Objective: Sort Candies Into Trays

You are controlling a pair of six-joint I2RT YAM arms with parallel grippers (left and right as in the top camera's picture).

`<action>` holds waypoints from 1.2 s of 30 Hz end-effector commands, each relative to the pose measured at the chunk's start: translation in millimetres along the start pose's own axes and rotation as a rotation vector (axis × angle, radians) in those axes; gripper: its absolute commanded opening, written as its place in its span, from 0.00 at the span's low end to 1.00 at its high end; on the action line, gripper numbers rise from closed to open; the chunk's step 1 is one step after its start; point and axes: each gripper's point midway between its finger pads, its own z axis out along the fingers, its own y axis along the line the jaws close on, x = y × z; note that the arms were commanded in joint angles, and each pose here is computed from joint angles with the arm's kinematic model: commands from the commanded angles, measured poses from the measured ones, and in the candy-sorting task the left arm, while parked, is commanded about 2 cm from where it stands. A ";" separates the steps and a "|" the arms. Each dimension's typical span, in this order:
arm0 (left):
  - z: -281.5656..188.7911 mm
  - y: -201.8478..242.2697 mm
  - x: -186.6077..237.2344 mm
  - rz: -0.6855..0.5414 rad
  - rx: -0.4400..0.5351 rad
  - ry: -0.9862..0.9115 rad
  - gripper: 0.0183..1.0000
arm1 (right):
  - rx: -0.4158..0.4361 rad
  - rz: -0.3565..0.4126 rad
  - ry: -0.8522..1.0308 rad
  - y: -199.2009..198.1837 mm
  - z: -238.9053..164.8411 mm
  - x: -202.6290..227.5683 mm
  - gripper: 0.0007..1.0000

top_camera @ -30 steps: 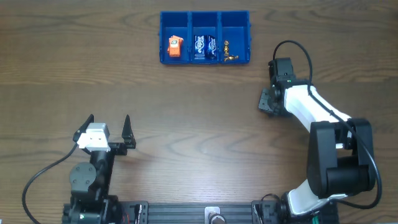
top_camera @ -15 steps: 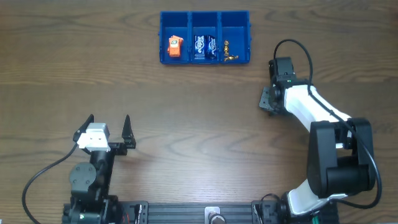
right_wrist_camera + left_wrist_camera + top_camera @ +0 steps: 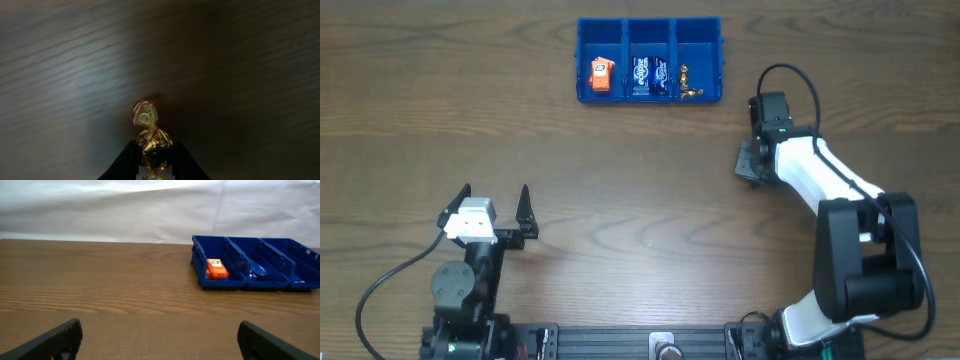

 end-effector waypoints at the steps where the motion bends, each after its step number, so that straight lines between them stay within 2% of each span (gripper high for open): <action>1: 1.0 3.3 17.4 0.015 -0.015 0.052 1.00 | -0.101 -0.031 -0.245 38.5 -87.3 -63.5 0.08; 5: 1.0 3.4 17.4 0.015 -0.015 0.052 1.00 | -0.183 -0.078 -0.423 73.1 -154.5 -123.0 0.08; 8: 1.0 3.3 17.4 0.015 -0.015 0.052 1.00 | -0.232 -0.082 -0.542 100.7 -180.3 -170.7 0.09; 10: 1.0 3.3 17.4 0.015 -0.015 0.052 1.00 | -0.242 -0.072 -0.591 117.0 -172.1 -201.7 0.09; 13: 1.0 3.4 17.4 0.015 -0.015 0.052 1.00 | -0.232 -0.075 -0.605 134.2 -143.5 -218.8 0.09; 18: 1.0 3.4 17.4 0.015 -0.015 0.052 1.00 | -0.240 -0.111 -0.558 163.2 -89.5 -214.1 0.10; 21: 1.0 3.4 17.4 0.015 -0.015 0.052 1.00 | -0.235 -0.125 -0.536 170.5 -72.4 -209.3 0.10; 24: 1.0 3.4 17.4 0.015 -0.015 0.052 1.00 | -0.242 -0.134 -0.538 177.4 -69.2 -207.4 0.18; 30: 1.0 3.4 17.4 0.015 -0.015 0.052 1.00 | -0.249 -0.135 -0.553 181.4 -72.1 -209.1 0.55; 33: 1.0 3.3 17.4 0.015 -0.015 0.052 1.00 | -0.249 -0.131 -0.559 179.2 -76.1 -210.6 0.61; 36: 1.0 3.3 17.4 0.015 -0.015 0.052 1.00 | -0.215 -0.134 -0.615 165.9 -112.9 -212.9 0.61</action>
